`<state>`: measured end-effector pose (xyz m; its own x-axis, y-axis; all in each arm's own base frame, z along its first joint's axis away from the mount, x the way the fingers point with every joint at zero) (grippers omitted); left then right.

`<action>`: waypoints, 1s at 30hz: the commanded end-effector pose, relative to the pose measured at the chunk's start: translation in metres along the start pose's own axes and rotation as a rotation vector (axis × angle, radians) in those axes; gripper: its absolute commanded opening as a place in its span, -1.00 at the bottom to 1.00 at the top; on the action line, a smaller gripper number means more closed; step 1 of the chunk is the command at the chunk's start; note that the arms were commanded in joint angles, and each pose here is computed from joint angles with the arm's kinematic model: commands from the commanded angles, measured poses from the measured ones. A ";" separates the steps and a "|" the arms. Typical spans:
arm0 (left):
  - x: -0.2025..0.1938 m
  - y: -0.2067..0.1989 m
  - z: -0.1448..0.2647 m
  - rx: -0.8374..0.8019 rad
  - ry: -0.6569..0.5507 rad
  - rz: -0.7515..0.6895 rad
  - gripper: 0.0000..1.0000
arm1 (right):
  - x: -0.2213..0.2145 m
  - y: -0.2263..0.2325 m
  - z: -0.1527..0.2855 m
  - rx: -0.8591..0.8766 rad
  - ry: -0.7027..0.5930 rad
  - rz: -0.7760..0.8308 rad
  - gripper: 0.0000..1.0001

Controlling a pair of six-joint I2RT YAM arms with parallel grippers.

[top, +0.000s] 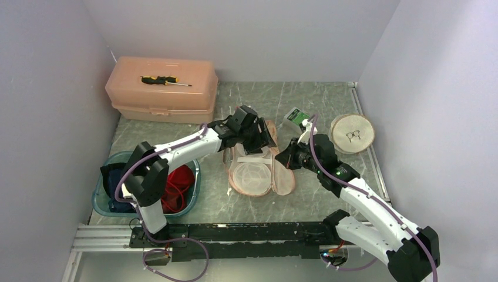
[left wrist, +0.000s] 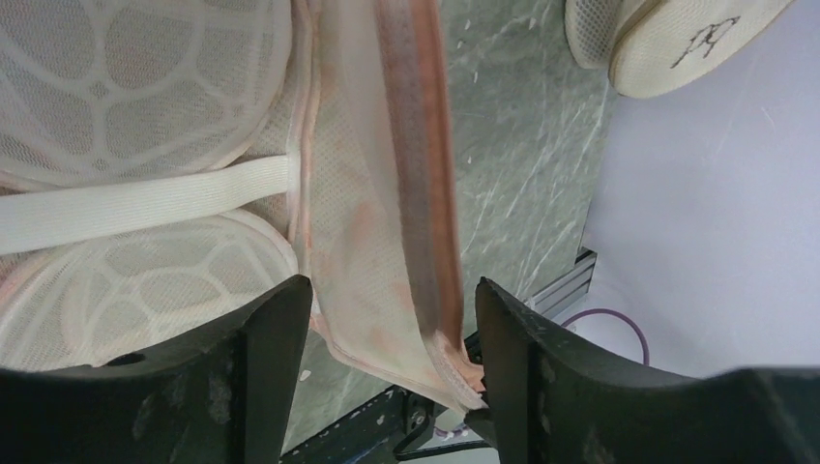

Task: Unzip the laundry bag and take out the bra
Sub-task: Close the laundry bag at the center of the board.

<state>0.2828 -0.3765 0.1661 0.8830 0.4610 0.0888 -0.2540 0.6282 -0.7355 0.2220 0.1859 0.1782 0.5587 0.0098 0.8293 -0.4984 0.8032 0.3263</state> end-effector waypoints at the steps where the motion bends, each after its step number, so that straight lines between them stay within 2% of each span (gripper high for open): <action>1: -0.003 -0.006 -0.006 -0.010 -0.010 0.037 0.22 | 0.024 0.010 0.005 0.029 -0.088 0.037 -1.00; 3: -0.004 -0.008 -0.004 -0.017 -0.016 0.034 0.03 | 0.024 0.012 0.007 0.040 -0.089 0.042 -1.00; 6: -0.002 -0.011 0.004 -0.039 -0.039 0.020 -0.39 | 0.027 0.016 0.010 0.060 -0.093 0.053 -0.98; 8: 0.000 -0.013 0.009 -0.042 -0.054 0.003 -0.67 | 0.028 0.021 0.013 0.087 -0.090 0.062 -0.67; 9: 0.000 -0.012 0.011 -0.038 -0.054 -0.004 -0.85 | 0.029 0.023 0.015 0.100 -0.090 0.066 -0.33; 10: 0.000 -0.013 0.013 -0.039 -0.052 -0.016 -0.92 | 0.030 0.026 0.017 0.114 -0.092 0.071 -0.16; 12: 0.000 -0.013 0.016 -0.034 -0.052 -0.036 -0.95 | 0.032 0.029 0.022 0.127 -0.094 0.074 0.24; 15: 0.004 -0.012 0.026 -0.027 -0.050 -0.074 -0.95 | 0.035 0.034 0.030 0.145 -0.100 0.079 0.51; 24: 0.047 0.019 0.058 0.019 -0.051 -0.249 -0.90 | 0.019 0.032 0.028 0.165 -0.087 0.070 0.56; 30: 0.070 0.049 0.055 0.008 -0.011 -0.330 -0.76 | 0.005 0.031 0.017 0.192 -0.071 0.054 0.54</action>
<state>0.3138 -0.2936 0.1815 0.8881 0.3639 0.2809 -0.0906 0.7375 -0.6692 0.1968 0.1930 0.1966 0.5105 0.0219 0.8596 -0.6138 0.7093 0.3465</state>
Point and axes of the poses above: each gripper's point midway between its finger pads, its own z axis back along the fingers, its own y axis along the line the jaws close on, x = y × z, the point moved 2 cm from there along z, back along the fingers, and after that the axes turned 15 degrees about z, right-handed, at the moved point
